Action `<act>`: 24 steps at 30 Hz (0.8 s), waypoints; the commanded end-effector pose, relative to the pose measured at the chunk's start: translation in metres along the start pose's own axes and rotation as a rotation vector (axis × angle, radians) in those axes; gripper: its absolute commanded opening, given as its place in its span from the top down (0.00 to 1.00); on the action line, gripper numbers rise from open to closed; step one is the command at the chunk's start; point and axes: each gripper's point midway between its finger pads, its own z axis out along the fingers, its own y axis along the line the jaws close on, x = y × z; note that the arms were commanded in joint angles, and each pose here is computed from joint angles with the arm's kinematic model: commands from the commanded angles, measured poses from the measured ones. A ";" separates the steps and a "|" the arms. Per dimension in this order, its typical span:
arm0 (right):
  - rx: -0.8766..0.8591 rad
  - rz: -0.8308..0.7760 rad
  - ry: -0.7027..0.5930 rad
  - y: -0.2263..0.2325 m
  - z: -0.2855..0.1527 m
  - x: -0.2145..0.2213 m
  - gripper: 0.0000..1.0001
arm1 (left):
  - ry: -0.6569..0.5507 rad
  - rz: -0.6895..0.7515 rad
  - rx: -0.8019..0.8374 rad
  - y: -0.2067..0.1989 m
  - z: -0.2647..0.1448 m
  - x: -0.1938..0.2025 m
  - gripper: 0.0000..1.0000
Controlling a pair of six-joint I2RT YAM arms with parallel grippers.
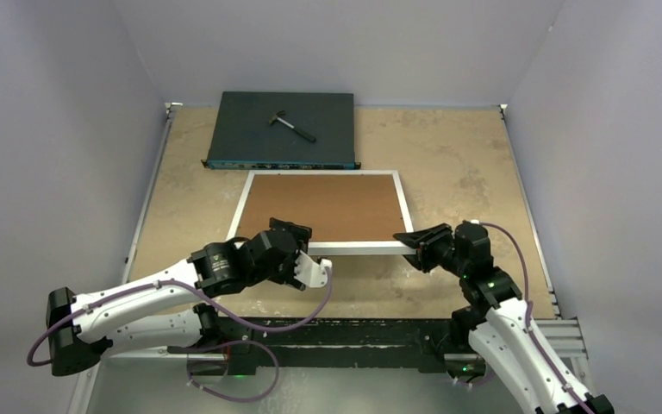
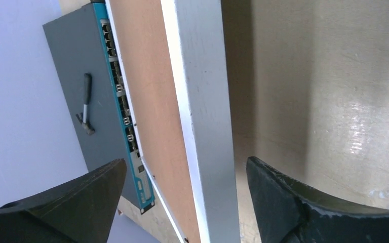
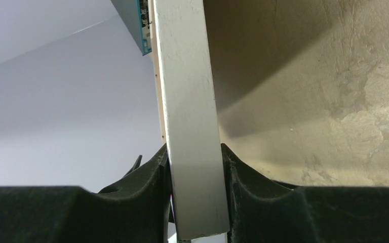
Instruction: Put the photo into the frame
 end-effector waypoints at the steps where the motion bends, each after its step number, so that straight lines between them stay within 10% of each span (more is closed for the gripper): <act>1: -0.090 -0.002 0.021 0.036 -0.016 0.008 0.86 | 0.009 -0.022 -0.074 0.015 0.004 -0.003 0.22; 5: -0.093 -0.007 0.018 0.041 -0.018 0.009 0.85 | 0.011 -0.047 -0.095 0.024 0.004 -0.008 0.59; 13: -0.132 -0.113 0.071 0.059 -0.018 0.018 0.49 | 0.012 -0.081 -0.153 0.040 -0.001 -0.011 0.78; 17: -0.085 -0.455 0.024 0.081 -0.021 0.010 0.11 | -0.012 -0.120 -0.173 0.055 -0.011 -0.020 1.00; 24: -0.101 -1.134 0.016 0.165 -0.050 0.005 0.03 | -0.040 -0.139 -0.170 0.064 -0.024 -0.025 1.00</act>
